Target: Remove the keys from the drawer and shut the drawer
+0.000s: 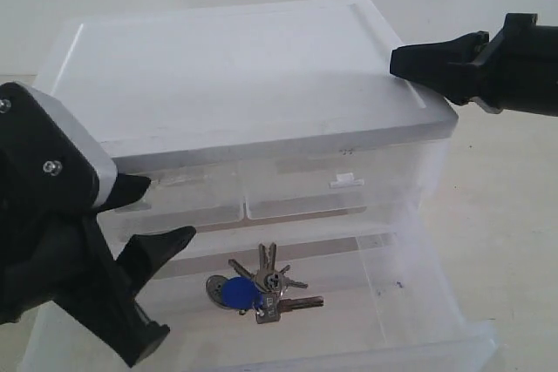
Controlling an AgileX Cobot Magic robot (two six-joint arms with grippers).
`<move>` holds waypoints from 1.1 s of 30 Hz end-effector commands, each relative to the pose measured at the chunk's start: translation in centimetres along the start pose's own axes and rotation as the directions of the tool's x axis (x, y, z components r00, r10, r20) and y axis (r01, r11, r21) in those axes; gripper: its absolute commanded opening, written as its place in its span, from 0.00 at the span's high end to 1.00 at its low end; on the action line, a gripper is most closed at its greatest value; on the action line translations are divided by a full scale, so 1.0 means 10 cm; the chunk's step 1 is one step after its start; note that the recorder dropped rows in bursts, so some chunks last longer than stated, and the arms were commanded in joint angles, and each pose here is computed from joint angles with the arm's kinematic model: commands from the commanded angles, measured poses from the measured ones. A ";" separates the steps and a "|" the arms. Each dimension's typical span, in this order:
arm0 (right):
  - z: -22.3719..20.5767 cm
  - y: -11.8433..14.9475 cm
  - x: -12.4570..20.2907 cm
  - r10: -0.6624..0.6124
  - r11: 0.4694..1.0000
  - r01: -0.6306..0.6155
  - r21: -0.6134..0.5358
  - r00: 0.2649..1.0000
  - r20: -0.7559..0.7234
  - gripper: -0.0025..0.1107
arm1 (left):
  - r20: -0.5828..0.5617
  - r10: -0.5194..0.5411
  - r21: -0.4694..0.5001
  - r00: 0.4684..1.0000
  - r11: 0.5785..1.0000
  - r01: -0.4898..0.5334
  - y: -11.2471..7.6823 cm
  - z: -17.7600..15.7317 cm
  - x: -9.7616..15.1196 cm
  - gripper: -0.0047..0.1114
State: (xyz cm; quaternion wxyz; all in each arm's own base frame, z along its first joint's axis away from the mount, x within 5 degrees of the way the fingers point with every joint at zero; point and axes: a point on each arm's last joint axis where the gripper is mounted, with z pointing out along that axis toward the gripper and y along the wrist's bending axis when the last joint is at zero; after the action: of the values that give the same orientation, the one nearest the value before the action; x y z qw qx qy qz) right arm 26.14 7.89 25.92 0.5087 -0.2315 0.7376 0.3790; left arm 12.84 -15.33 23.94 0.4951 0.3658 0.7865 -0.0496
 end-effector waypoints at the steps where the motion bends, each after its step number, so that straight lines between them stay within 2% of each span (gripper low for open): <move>1: 0.01 -0.03 0.07 -0.019 1.000 0.020 0.016 0.999 -0.051 0.98 | -0.010 -0.086 -0.129 0.996 0.988 0.084 0.14 0.06 -0.01 0.51; 8: 0.01 -0.03 0.07 -0.020 1.000 0.021 0.015 0.998 -0.054 0.98 | -0.025 -0.096 -0.125 0.995 0.988 0.092 0.18 0.19 -0.04 0.51; 10: 0.01 -0.03 0.07 -0.020 1.000 0.021 0.015 0.998 -0.054 0.98 | -0.017 -0.095 -0.038 0.995 0.995 0.094 0.11 0.20 -0.06 0.51; 11: 0.01 -0.03 0.07 -0.020 1.000 0.021 0.015 0.998 -0.054 0.98 | -0.005 -0.097 0.040 0.995 0.995 0.097 0.04 0.19 -0.08 0.51; 13: 0.01 -0.03 0.07 -0.022 1.000 0.022 0.014 0.998 -0.056 0.98 | 0.015 -0.100 0.228 0.995 0.969 0.094 -0.13 0.16 -0.11 0.50; 15: 0.01 -0.03 0.07 -0.022 1.000 0.022 0.014 0.998 -0.056 0.98 | 0.023 -0.079 0.320 0.997 0.945 0.068 -0.22 0.16 -0.13 0.47; 18: 0.01 -0.03 0.07 -0.019 1.000 0.020 0.014 0.998 -0.056 0.98 | -0.007 -0.067 0.309 0.998 0.949 0.066 -0.24 0.25 -0.12 0.40; 24: 0.01 -0.03 0.07 -0.021 1.000 0.021 0.014 0.998 -0.057 0.98 | -0.080 -0.021 0.321 0.997 0.946 0.046 -0.38 0.59 -0.16 0.40; 29: 0.01 -0.03 0.08 -0.022 1.000 0.023 0.013 0.998 -0.059 0.98 | -0.156 0.044 0.323 0.987 0.947 0.009 -0.49 0.85 -0.05 0.40; 31: 0.01 -0.03 0.08 -0.022 1.000 0.023 0.013 0.998 -0.059 0.98 | -0.185 0.076 0.286 0.980 0.958 -0.021 -0.48 0.92 0.01 0.40; 32: 0.01 -0.03 0.08 -0.022 1.000 0.023 0.013 0.998 -0.059 0.98 | -0.214 0.082 0.214 0.973 0.976 -0.035 -0.42 0.96 0.05 0.40; 33: 0.01 -0.03 0.08 -0.022 1.000 0.023 0.013 0.998 -0.059 0.98 | -0.220 0.099 0.192 0.970 0.980 -0.057 -0.40 0.98 0.07 0.40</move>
State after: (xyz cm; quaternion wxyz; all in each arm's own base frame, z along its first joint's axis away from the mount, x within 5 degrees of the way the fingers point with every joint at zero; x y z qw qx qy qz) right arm 26.09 7.92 25.90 0.5068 -0.2349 0.7374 0.3797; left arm 16.96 -22.74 18.51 0.3737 0.4361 0.8115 -0.1082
